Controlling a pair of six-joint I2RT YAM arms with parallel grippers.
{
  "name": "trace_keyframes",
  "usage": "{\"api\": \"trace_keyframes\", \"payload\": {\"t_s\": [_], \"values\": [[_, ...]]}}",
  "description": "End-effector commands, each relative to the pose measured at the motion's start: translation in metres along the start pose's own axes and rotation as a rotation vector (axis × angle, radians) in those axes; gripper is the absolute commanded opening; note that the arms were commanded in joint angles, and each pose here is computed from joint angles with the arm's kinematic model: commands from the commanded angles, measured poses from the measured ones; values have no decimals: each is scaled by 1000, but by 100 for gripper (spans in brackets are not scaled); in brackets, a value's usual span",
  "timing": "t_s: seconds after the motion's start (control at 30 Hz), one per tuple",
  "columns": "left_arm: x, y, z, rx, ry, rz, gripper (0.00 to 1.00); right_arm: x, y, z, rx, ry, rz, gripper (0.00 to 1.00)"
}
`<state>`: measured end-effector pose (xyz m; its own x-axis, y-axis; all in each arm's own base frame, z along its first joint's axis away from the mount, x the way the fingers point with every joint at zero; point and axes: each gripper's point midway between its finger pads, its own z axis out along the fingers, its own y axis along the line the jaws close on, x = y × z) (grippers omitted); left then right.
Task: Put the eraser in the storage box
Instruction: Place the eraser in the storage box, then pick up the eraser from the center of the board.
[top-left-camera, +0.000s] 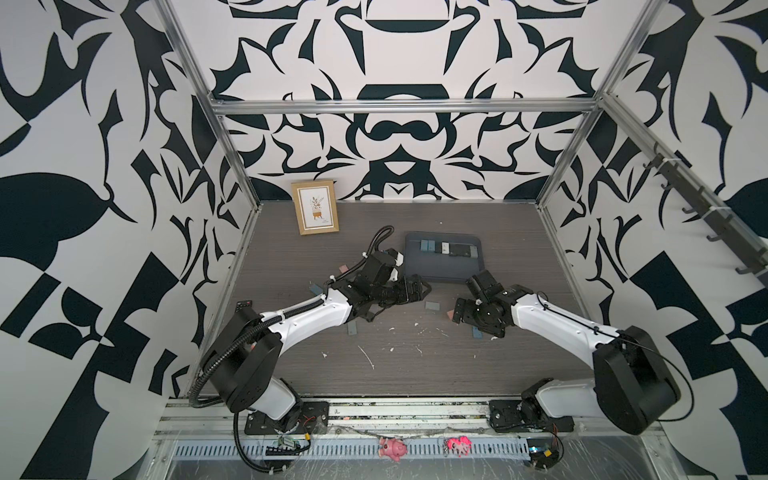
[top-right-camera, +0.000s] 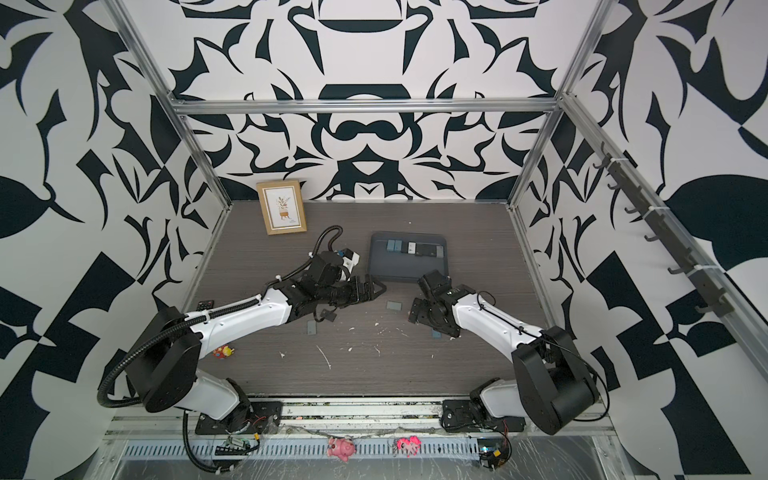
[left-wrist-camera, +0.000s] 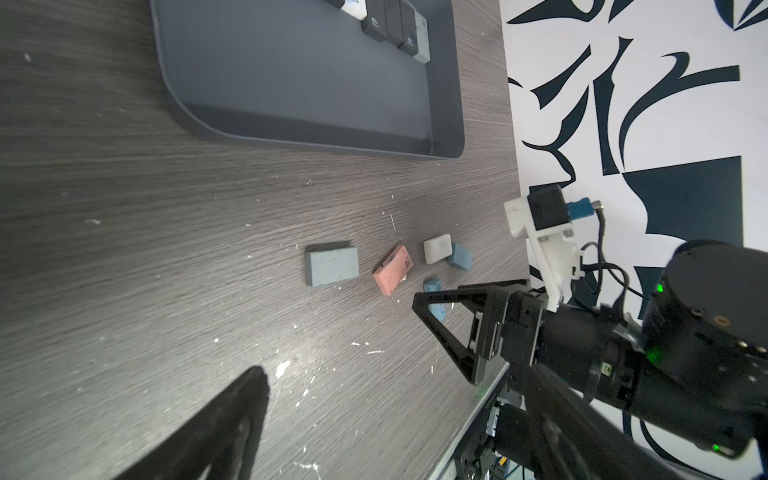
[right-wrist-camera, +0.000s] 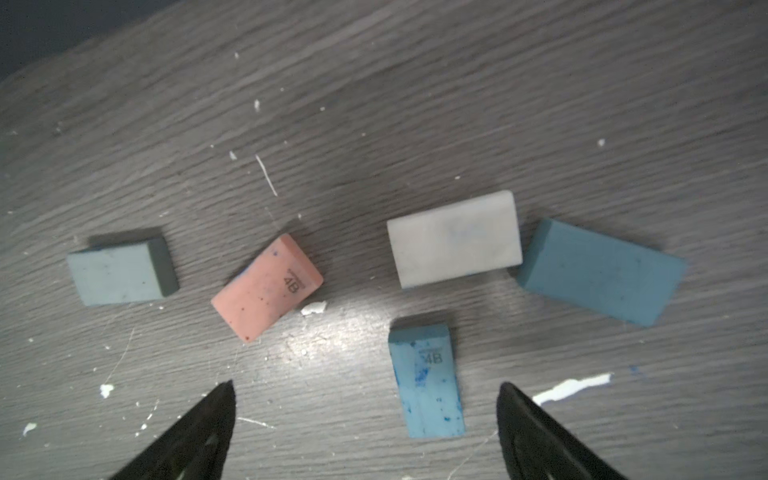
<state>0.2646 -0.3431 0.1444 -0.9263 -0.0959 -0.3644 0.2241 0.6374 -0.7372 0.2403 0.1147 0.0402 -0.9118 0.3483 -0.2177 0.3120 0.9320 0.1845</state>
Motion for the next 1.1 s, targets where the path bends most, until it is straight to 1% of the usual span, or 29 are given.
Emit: {"api": "trace_keyframes", "payload": {"t_s": [0.0,0.17,0.27,0.4,0.6,1.07], "values": [[-1,-17,-3,78,-30,-1,99,-8,4,2,-16,-42,31,99],[5,-15,2,83,-16,-11,99,-15,4,10,-11,-44,26,99],[6,-16,4,85,-7,-10,99,-22,3,14,-26,-45,48,99],[6,-17,4,81,-8,-2,99,-32,-3,13,-35,-59,62,99],[5,-16,8,73,-1,-3,99,-37,-7,22,-121,-31,129,99],[3,-15,15,56,6,-2,99,-46,-3,33,-127,-14,128,99]]}}
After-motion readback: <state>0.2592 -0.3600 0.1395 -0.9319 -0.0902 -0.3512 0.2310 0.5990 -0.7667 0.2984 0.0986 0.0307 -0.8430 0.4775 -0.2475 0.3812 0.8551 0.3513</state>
